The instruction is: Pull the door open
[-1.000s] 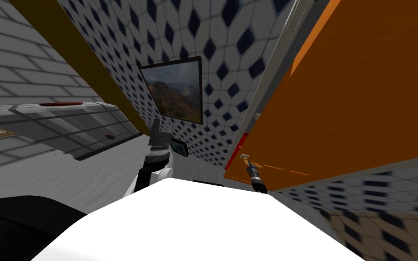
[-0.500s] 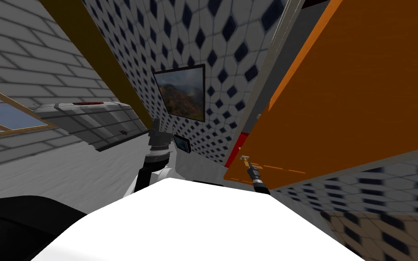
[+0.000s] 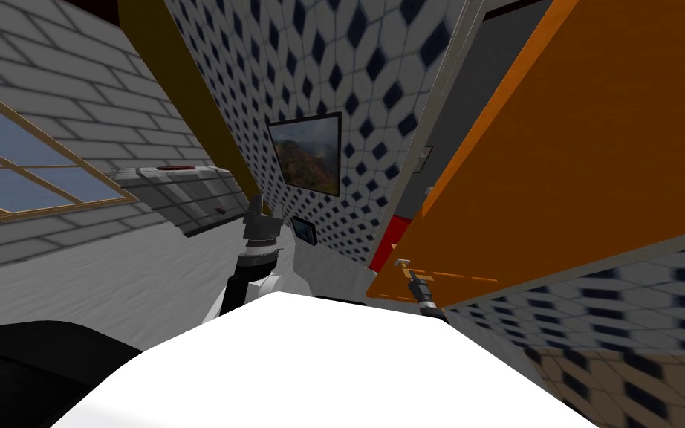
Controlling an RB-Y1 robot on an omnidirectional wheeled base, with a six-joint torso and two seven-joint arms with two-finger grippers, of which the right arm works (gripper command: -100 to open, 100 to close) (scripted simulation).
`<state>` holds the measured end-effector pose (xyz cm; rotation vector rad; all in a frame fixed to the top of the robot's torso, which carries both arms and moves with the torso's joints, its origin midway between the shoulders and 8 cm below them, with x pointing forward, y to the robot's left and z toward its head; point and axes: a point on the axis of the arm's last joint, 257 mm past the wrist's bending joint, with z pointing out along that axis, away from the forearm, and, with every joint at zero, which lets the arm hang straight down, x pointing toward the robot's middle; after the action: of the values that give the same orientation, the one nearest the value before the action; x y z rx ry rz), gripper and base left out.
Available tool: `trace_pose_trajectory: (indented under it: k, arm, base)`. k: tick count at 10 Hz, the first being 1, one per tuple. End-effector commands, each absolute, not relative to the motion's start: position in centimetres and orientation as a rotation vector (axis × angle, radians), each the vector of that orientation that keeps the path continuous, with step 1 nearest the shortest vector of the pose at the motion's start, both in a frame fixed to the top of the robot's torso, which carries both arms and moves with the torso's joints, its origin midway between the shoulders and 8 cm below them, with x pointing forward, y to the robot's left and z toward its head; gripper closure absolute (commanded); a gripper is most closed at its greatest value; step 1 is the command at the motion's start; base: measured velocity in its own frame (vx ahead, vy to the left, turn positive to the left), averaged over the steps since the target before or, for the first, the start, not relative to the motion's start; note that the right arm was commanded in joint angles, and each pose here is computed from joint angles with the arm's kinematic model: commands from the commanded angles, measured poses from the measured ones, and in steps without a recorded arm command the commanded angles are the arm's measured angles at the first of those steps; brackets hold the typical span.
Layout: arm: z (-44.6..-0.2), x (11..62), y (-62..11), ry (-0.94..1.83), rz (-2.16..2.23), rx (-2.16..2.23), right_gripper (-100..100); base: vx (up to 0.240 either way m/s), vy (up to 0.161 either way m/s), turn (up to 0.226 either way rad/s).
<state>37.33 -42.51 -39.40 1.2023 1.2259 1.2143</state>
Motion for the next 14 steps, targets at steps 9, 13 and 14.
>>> trace_pose_trajectory:
  k: [9, 13, 14]
  arm:
    - [-39.3, 33.3, -43.1, 1.266, 1.262, 1.171, 100]
    - [-39.3, 31.6, -43.5, 1.275, 1.273, 1.164, 100]
    - [-39.2, 31.2, -43.5, 1.277, 1.276, 1.163, 100]
  base:
    - [-0.162, -0.068, 0.147]
    - [-0.212, -0.08, 0.155]
    - [-0.191, -0.092, 0.187]
